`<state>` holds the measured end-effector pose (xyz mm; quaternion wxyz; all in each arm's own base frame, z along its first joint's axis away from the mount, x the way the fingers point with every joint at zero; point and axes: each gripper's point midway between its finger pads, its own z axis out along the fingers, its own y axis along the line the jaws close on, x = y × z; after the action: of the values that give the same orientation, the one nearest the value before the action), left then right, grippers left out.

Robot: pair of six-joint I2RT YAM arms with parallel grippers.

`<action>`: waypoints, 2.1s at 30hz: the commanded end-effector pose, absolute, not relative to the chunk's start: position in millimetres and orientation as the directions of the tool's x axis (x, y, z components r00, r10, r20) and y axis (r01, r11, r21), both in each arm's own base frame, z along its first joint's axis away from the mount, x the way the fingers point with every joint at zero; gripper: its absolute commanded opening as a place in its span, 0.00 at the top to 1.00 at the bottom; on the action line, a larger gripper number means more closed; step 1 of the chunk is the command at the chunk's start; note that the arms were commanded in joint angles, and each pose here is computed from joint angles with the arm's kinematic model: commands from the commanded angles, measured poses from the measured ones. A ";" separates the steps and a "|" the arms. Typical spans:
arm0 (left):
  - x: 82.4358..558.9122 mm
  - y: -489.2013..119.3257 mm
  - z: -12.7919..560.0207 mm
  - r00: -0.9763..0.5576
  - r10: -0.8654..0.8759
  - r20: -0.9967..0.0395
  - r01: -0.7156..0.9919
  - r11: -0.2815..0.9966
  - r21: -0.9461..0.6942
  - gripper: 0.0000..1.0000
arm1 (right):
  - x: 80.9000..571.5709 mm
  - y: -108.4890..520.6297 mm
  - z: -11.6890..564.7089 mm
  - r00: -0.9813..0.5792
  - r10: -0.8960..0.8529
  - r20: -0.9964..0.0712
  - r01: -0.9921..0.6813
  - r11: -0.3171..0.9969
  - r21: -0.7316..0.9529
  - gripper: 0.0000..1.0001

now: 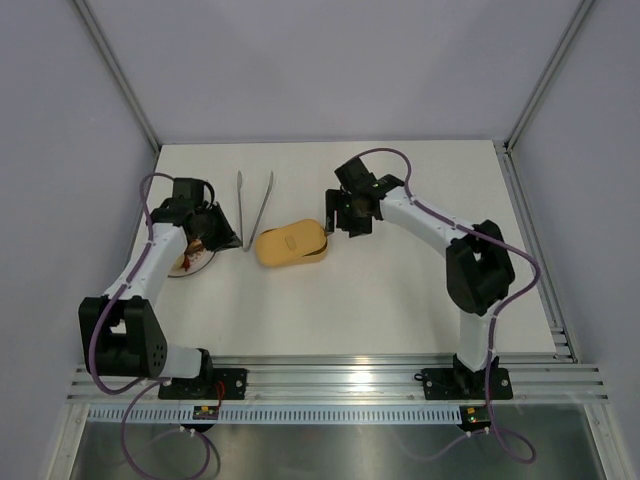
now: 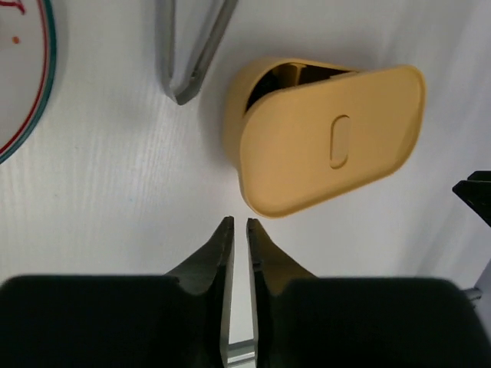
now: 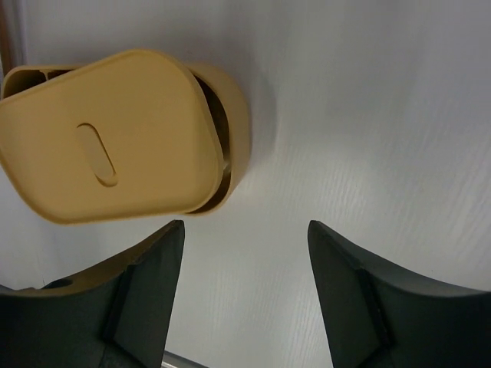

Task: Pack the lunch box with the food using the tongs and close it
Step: Close the box lid on the packing box.

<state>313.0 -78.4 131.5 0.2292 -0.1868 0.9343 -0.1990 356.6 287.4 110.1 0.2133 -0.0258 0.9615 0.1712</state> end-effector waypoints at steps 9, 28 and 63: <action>329.1 -63.8 82.4 -0.794 -0.536 -0.288 -0.421 0.826 -0.375 1.00 | 389.8 327.9 87.6 -0.914 -0.046 -0.404 -0.190 0.927 0.323 0.32; 340.2 -79.6 54.1 -0.831 -0.511 -0.220 -0.389 0.817 -0.426 1.00 | 385.3 329.2 76.9 -0.913 -0.004 -0.407 -0.155 0.928 0.338 0.89; 346.0 -78.8 88.1 -0.814 -0.483 -0.324 -0.335 0.845 -0.417 1.00 | 354.3 332.7 101.2 -0.935 -0.061 -0.350 -0.201 0.902 0.382 1.00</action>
<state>336.1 -83.2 63.7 0.1729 -0.2312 0.9405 -0.1790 359.0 318.8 74.0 0.1606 -0.0349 0.9699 0.1798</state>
